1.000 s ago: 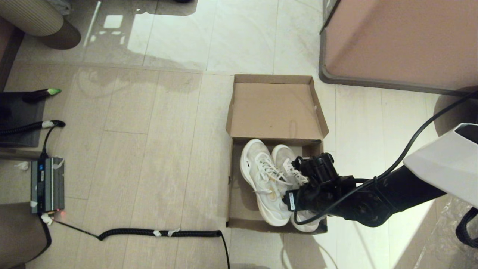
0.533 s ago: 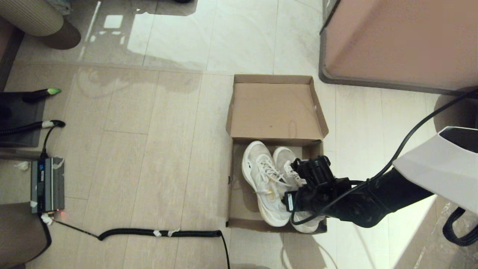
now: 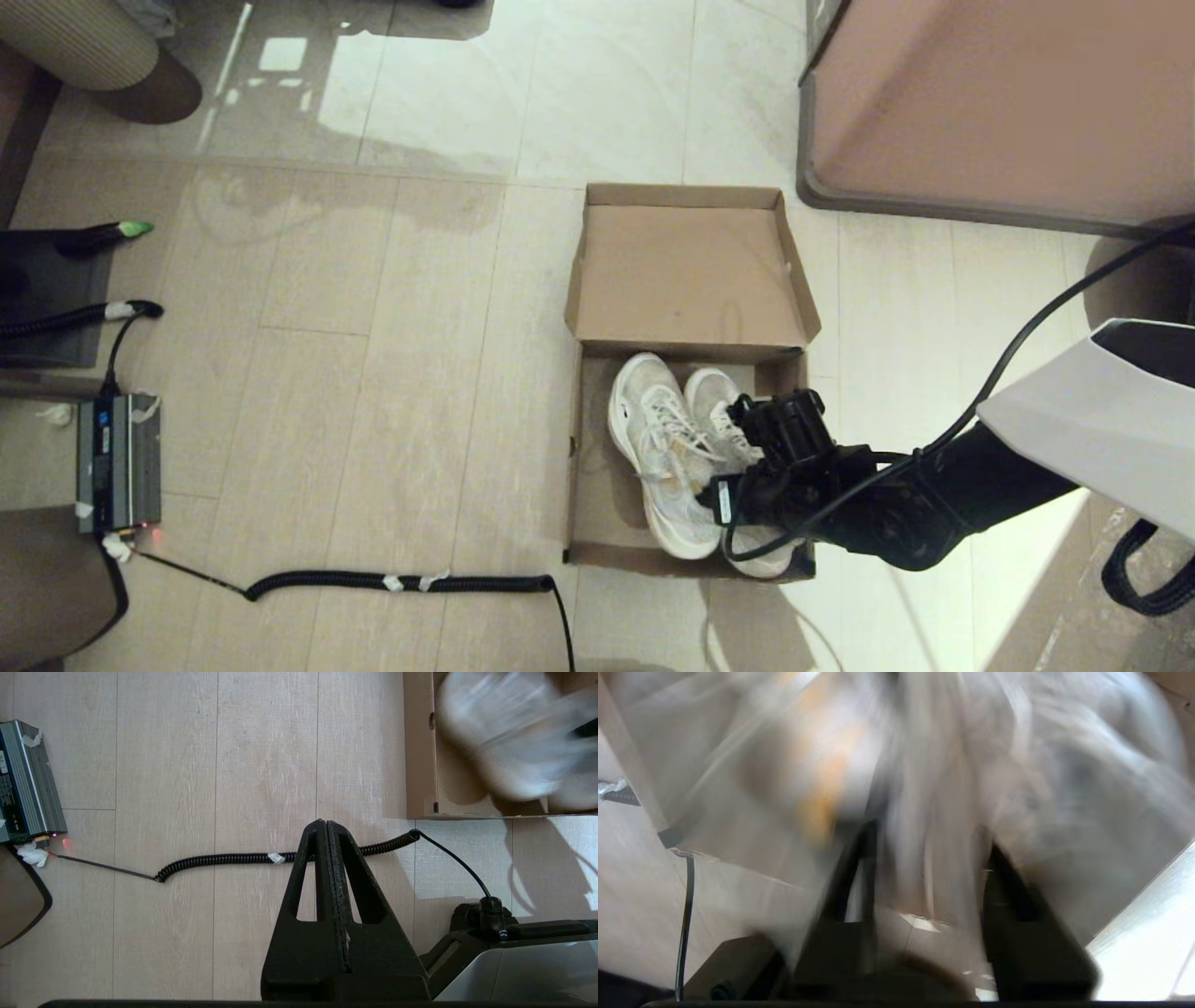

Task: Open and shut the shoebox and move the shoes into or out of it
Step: Put the shoes into the shoe box

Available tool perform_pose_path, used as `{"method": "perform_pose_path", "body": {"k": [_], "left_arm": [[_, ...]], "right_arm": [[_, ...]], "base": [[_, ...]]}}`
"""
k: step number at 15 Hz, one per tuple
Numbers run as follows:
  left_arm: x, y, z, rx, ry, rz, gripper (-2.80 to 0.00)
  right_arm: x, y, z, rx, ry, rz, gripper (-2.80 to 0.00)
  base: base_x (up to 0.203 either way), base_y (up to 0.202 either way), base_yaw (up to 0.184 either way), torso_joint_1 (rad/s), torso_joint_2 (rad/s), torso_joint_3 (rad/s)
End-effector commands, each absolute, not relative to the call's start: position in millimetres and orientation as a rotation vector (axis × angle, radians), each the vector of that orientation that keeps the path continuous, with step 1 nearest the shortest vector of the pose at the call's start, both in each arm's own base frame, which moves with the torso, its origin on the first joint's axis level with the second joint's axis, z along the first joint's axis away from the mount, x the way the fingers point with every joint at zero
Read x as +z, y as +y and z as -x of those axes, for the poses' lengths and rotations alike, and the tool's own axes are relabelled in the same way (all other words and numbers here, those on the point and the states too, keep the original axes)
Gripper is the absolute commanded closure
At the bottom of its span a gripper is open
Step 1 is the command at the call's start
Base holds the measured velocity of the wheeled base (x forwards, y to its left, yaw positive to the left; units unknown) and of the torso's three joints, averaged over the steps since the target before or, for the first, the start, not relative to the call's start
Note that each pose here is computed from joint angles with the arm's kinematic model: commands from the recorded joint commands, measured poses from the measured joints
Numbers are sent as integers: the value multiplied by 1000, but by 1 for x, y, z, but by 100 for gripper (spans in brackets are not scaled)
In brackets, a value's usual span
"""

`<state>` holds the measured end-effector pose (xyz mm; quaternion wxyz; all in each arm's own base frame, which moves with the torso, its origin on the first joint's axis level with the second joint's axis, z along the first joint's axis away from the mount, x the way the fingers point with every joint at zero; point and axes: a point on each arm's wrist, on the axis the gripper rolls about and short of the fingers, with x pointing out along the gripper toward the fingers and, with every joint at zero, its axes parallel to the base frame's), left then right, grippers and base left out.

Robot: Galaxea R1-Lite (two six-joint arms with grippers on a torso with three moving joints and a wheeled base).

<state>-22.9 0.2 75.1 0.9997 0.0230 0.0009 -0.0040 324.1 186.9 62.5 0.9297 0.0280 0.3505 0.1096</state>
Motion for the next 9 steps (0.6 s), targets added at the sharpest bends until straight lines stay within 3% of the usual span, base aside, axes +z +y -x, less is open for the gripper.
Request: {"method": "perform_pose_path", "body": {"k": [1,5,9], "left_arm": [[75,0,23,-8,3,-46,0],[75,0,23,-8,3,-46,0],[75,0,23,-11,8,-55,0]], "right_arm": [[62,187,-324,210,714,-54,-280],[67,185,-321,203,704,-55,-280],[118,168,-294,212,614,-157,-280]], "base": [[0,0,0,0,0,0],[0,0,0,0,0,0],[0,0,0,0,0,0]]}}
